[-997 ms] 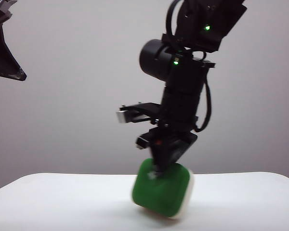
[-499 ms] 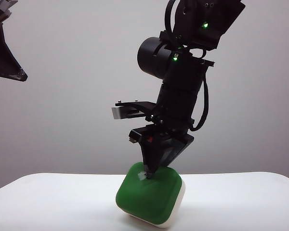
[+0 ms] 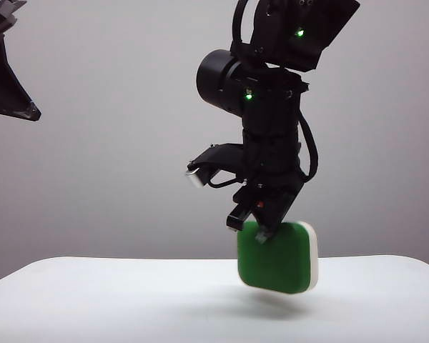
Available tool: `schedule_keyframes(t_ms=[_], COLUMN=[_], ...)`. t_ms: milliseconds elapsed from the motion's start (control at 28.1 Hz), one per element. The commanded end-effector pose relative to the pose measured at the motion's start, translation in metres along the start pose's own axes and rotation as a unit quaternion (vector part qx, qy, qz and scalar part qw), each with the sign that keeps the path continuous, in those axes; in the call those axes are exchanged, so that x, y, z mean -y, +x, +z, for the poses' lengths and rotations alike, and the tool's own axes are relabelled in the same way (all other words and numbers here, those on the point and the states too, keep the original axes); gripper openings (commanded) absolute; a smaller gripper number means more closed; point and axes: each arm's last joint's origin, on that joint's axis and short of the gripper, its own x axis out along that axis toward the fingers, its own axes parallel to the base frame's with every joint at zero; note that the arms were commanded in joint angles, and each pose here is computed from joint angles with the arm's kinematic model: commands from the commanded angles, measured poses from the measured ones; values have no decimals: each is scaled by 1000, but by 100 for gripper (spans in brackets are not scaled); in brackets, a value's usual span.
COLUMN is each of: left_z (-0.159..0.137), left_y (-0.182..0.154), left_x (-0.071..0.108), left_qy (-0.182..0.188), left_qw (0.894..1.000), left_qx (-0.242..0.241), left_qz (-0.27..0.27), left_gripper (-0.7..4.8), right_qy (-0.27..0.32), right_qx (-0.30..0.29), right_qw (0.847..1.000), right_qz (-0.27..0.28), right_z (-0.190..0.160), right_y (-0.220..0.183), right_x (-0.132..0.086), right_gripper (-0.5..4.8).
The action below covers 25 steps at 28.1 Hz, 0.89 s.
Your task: Pick up the foam mahjong on the table and turn it over.
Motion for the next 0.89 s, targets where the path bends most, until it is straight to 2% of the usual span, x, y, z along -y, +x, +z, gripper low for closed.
schedule_keyframes(t_ms=[36,142,427,463,570,606,890], left_z=[4,4,4,4,4,4,3], left_y=[-1,-1,-1,-1,-1,-1,-1], left_x=[1,1,1,1,1,1,1], left_qy=[8,8,8,8,8,7,6], left_qw=[1000,1000,1000,1000,1000,1000,1000], left_qx=[14,13,14,14,13,13,10], left_qz=[-2,-2,-2,-2,-2,-2,-2], left_gripper=[-5,-5,-4,-5,-5,-5,-5], right_qy=[1,-5,-25,-29,-17,-14,7], right_qx=[13,15,30,33,48,55,108], right_qw=[1000,1000,993,990,976,975,971], right_qz=[-14,-3,113,133,213,214,212], right_z=[4,5,10,11,13,14,23], right_y=[-3,-4,-5,-4,-10,-10,-26], right_x=[0,-7,-46,-51,-64,-64,-55], right_gripper=[-1,-1,2,21,196,215,222])
